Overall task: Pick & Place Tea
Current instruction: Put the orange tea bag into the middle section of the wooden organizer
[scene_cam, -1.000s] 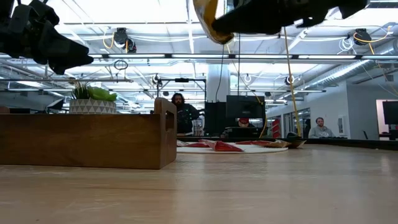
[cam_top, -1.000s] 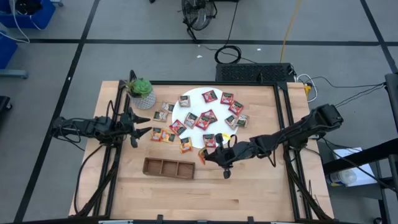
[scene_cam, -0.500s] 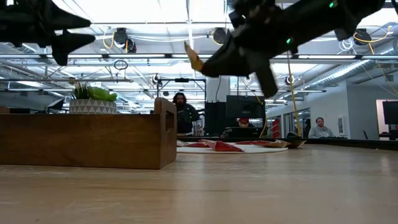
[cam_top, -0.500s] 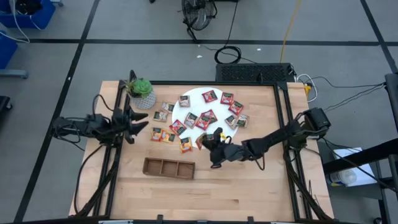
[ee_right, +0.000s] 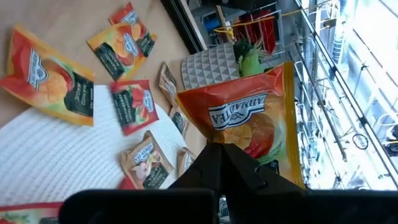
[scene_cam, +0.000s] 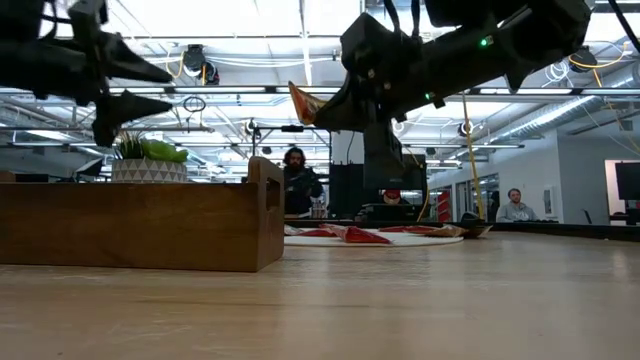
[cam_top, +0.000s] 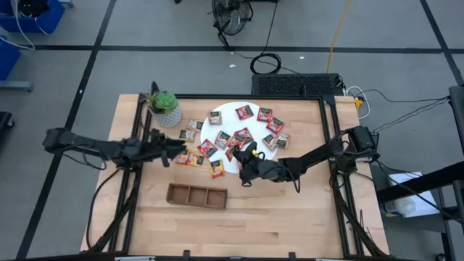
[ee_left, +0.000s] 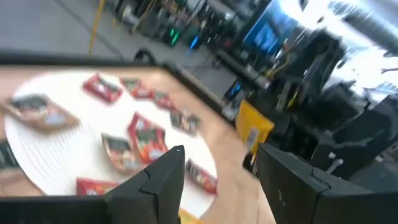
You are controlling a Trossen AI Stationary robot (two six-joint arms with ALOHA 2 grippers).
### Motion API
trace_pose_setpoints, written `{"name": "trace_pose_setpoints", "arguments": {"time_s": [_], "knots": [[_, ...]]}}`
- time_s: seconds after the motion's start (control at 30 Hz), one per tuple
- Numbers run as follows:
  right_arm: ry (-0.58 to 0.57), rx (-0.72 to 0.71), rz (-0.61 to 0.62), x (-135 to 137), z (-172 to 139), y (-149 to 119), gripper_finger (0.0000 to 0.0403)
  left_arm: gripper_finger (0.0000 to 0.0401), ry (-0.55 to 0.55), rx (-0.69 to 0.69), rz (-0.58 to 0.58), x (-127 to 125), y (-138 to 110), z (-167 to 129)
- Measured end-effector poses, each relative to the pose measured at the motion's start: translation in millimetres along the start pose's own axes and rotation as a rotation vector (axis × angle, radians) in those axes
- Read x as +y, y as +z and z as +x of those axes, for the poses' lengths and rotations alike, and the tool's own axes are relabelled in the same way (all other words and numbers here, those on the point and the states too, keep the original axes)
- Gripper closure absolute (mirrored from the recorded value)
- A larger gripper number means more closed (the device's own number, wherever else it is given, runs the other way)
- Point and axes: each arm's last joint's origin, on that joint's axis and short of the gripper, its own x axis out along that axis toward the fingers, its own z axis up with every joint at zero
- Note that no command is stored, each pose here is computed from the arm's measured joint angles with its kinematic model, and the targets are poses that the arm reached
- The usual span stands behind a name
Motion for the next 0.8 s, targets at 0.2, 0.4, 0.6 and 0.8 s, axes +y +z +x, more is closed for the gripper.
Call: {"name": "trace_pose_setpoints", "arguments": {"time_s": [0.2,0.4,0.6,0.8], "knots": [[0.037,-0.051,-0.127,1.5,-1.1,4.7,0.0403,0.0201,-0.114,0.148,-0.018,-34.1,15.4,44.2],[0.097,-0.048,-0.179,-5.4,1.6,23.3,0.0403,0.0201,-0.104,0.416,-0.027,-60.1,29.1,109.8],[0.13,-0.099,-0.225,-0.8,-7.7,35.8,0.0403,0.0201,-0.071,0.564,-0.019,-70.7,45.2,158.4],[0.169,-0.094,-0.265,6.3,-13.9,37.7,0.0403,0.0201,-0.088,0.682,-0.053,-74.9,57.0,178.8]]}}
